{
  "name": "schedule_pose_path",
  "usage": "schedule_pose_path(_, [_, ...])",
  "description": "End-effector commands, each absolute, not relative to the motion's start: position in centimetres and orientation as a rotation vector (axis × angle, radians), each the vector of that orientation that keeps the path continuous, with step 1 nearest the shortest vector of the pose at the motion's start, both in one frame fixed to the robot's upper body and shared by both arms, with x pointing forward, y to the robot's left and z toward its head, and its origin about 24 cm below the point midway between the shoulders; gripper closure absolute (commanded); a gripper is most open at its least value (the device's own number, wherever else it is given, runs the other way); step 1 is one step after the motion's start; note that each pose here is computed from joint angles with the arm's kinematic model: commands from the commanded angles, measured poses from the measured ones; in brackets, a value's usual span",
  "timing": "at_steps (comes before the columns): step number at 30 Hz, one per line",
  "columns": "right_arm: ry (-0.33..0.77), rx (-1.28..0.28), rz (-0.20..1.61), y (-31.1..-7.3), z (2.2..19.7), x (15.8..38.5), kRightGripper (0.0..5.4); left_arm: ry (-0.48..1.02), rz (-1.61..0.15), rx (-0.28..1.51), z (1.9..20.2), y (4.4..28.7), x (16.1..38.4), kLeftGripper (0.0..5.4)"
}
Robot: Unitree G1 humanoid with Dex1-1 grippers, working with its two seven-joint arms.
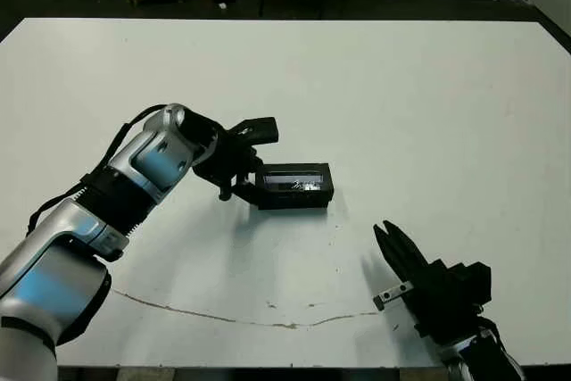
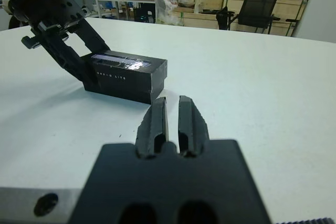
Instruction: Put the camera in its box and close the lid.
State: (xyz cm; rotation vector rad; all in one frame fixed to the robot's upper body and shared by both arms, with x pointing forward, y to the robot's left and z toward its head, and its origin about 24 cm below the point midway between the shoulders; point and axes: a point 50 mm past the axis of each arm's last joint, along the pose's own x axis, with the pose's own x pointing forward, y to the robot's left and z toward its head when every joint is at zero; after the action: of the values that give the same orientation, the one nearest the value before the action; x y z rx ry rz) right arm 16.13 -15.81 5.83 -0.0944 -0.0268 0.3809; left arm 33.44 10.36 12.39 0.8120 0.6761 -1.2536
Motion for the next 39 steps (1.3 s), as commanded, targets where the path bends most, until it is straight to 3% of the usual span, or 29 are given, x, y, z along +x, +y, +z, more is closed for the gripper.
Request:
schedule_pose_path(1, [0.057, -0.102, 0.366, -16.3, 4.6, 14.8, 5.40, 0.786, -1.215, 0.820, 9.9, 10.5, 32.6, 3.17])
schedule_pose_path(14, [0.061, -0.095, 0.371, -16.4, 4.3, 14.7, 5.40, 0.829, -1.173, 0.846, 7.4, 10.8, 31.6, 3.18])
schedule_pose_path(30, [0.061, -0.082, 0.373, -16.3, 4.1, 14.7, 5.40, 0.851, -1.154, 0.891, 4.8, 11.9, 32.5, 3.18])
schedule_pose_path(39, [0.073, -0.087, 0.373, -16.3, 4.0, 14.6, 5.40, 0.911, -1.182, 0.834, 3.1, 11.8, 31.7, 3.18])
